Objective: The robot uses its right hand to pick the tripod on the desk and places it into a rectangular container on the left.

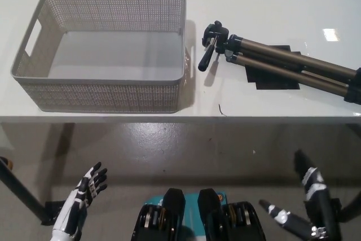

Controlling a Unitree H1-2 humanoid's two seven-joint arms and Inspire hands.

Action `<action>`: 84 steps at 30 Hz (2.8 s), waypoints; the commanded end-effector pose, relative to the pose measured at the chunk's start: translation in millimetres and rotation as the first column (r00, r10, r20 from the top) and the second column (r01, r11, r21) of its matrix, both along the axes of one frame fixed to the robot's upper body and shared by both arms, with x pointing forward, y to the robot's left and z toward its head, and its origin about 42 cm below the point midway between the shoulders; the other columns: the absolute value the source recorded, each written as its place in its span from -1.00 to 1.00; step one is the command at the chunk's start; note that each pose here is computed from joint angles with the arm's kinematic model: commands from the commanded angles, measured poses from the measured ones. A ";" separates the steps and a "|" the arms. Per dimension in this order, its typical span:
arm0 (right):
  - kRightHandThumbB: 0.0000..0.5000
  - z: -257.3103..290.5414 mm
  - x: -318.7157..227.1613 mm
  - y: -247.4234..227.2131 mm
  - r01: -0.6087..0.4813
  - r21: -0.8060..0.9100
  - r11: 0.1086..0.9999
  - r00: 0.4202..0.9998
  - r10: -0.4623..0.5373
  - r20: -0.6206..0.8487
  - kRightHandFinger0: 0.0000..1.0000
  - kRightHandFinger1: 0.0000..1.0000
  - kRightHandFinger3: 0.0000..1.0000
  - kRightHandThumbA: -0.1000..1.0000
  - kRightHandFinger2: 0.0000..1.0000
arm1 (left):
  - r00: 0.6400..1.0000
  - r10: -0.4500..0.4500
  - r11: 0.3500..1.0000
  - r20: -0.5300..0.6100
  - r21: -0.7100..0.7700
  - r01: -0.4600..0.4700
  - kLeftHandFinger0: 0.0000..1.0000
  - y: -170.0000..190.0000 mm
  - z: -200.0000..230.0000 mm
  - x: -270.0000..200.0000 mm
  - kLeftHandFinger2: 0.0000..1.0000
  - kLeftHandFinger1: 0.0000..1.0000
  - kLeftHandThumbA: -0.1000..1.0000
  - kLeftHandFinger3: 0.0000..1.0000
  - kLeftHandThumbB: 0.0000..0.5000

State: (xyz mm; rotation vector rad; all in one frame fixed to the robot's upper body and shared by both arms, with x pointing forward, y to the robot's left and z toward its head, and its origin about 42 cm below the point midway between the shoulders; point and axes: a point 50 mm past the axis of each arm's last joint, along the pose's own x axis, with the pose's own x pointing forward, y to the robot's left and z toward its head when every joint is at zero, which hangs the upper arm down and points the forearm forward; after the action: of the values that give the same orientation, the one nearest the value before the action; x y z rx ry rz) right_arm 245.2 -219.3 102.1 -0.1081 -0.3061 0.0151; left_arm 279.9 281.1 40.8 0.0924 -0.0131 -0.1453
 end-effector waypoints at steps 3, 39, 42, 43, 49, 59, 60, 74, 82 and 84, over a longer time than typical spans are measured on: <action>0.18 92.9 -2.6 -14.1 0.042 -0.150 0.988 0.963 0.000 0.270 1.00 1.00 1.00 1.00 1.00 | 0.992 -0.050 0.997 0.112 0.070 0.043 1.00 3.4 17.6 4.6 1.00 1.00 1.00 1.00 1.00; 0.73 296.8 346.5 35.9 -0.175 -0.782 0.598 0.966 -0.048 -0.253 1.00 1.00 1.00 1.00 1.00 | 0.995 -0.053 0.995 0.080 0.083 0.046 1.00 -1.2 3.2 -7.9 1.00 1.00 1.00 1.00 1.00; 0.70 283.9 354.5 34.7 -0.221 -0.761 0.611 0.946 -0.056 -0.319 1.00 1.00 1.00 1.00 1.00 | 0.995 -0.061 0.995 0.075 0.082 0.055 1.00 -2.6 2.1 -10.1 1.00 1.00 1.00 1.00 1.00; 0.65 278.2 356.2 34.2 -0.237 -0.764 0.600 0.937 -0.066 -0.343 1.00 1.00 1.00 1.00 1.00 | 0.995 -0.062 0.995 0.075 0.083 0.056 1.00 -2.6 2.0 -11.2 1.00 1.00 1.00 1.00 1.00; 0.33 234.1 355.1 19.4 -0.297 -0.770 0.565 0.895 -0.116 -0.431 1.00 1.00 1.00 1.00 1.00 | 0.996 -0.063 0.995 0.057 0.085 0.058 1.00 -3.7 -2.4 -17.0 1.00 1.00 1.00 1.00 1.00; 0.57 141.5 332.5 -13.7 -0.424 -0.759 0.493 0.760 -0.262 -0.595 1.00 1.00 1.00 1.00 1.00 | 0.995 -0.087 0.994 0.041 0.065 0.084 1.00 -7.6 -4.1 -18.8 1.00 1.00 1.00 1.00 1.00; 0.56 129.1 328.0 -14.1 -0.444 -0.756 0.482 0.734 -0.288 -0.615 1.00 1.00 1.00 1.00 1.00 | 0.994 -0.091 0.993 0.052 0.073 0.088 1.00 -7.9 -3.7 -17.2 1.00 1.00 1.00 1.00 1.00; -0.60 118.2 325.3 13.1 -0.425 -0.797 0.429 0.786 -0.263 -0.560 0.68 0.91 0.59 -1.00 0.85 | 0.993 -0.092 0.994 0.067 0.070 0.087 1.00 -8.6 0.8 -7.9 1.00 1.00 1.00 1.00 1.00; -0.43 136.0 332.0 3.2 -0.362 -0.808 0.465 0.809 -0.274 -0.520 -0.52 0.27 0.56 -1.00 0.28 | 0.992 -0.095 0.994 0.082 0.063 0.090 1.00 -9.3 1.8 -4.1 1.00 1.00 1.00 1.00 1.00; -0.36 136.8 332.3 -0.2 -0.352 -0.810 0.469 0.813 -0.277 -0.513 -0.39 0.42 0.30 -1.00 0.42 | 0.992 -0.098 0.993 0.084 0.067 0.092 1.00 -9.2 1.8 -3.5 1.00 1.00 1.00 1.00 1.00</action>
State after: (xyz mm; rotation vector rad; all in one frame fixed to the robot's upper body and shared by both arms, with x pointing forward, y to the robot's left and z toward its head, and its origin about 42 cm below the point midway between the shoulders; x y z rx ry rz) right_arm 579.0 -211.5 243.4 -1.1888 0.3652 0.2679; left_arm 269.4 269.5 32.0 0.1423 -0.0241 -0.2191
